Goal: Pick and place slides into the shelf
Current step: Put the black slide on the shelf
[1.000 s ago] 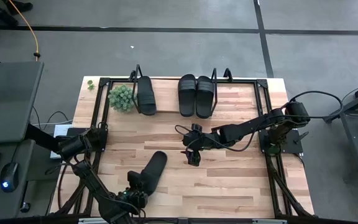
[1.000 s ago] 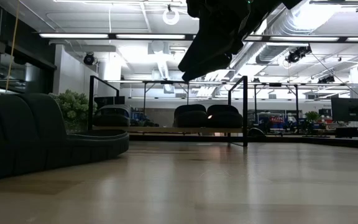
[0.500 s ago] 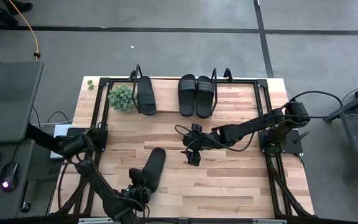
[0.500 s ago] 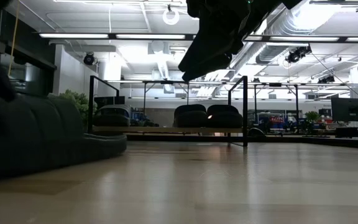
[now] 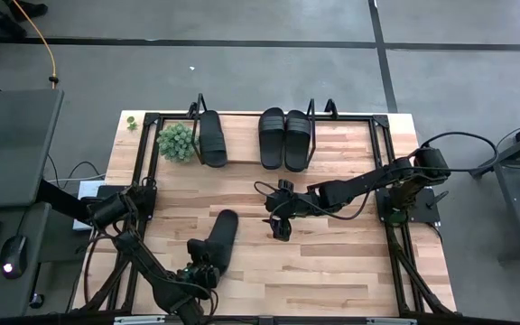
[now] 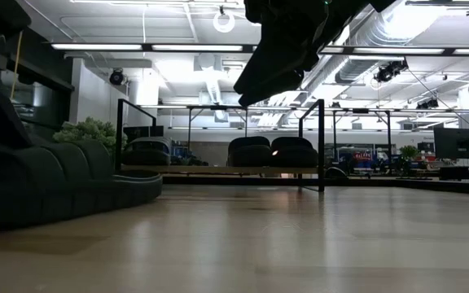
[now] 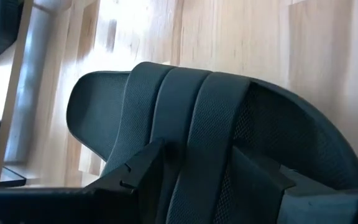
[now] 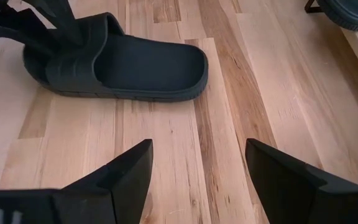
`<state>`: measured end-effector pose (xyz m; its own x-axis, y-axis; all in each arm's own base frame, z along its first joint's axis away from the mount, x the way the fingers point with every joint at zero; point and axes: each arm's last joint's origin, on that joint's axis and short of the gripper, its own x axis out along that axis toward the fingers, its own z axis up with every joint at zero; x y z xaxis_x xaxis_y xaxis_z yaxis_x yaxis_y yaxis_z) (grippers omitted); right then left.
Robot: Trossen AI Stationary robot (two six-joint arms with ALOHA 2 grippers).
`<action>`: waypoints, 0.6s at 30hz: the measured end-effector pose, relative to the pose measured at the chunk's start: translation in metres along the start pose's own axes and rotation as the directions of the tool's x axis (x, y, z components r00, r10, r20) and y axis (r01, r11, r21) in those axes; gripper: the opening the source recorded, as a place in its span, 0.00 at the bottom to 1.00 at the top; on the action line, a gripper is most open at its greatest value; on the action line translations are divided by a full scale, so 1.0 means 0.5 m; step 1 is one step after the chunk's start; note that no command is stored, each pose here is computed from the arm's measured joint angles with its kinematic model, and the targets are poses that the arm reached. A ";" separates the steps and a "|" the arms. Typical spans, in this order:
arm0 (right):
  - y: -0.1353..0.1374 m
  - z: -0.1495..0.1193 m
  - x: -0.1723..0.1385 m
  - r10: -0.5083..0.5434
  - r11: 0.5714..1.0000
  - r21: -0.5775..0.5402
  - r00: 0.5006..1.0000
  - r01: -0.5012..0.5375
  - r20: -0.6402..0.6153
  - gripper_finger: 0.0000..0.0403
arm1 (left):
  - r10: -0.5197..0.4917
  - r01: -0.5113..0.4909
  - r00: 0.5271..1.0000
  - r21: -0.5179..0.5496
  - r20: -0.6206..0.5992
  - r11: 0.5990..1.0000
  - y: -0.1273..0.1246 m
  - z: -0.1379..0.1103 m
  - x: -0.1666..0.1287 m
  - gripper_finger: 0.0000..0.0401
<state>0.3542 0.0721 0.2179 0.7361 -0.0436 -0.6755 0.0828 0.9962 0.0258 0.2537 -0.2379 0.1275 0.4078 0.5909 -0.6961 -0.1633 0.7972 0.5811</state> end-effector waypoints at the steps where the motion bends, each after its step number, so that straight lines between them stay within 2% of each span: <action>1: 0.000 0.000 0.000 0.000 1.000 0.000 1.000 0.000 0.000 0.62 | 0.003 -0.003 1.000 0.004 -0.002 1.000 0.001 -0.001 0.000 0.40; 9: 0.000 0.000 0.000 0.000 1.000 -0.001 1.000 0.000 -0.001 0.62 | 0.056 -0.055 0.998 0.029 -0.026 0.998 0.015 0.000 -0.007 0.40; 18: 0.000 0.000 0.000 0.000 1.000 -0.001 1.000 0.000 -0.001 0.62 | 0.077 -0.077 0.997 0.019 0.004 0.997 0.016 0.005 -0.010 0.40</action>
<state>0.3541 0.0721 0.2179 0.7353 -0.0438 -0.6763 0.0825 0.9963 0.0252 0.2526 -0.2345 0.1367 0.3981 0.6497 -0.6477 -0.1770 0.7471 0.6406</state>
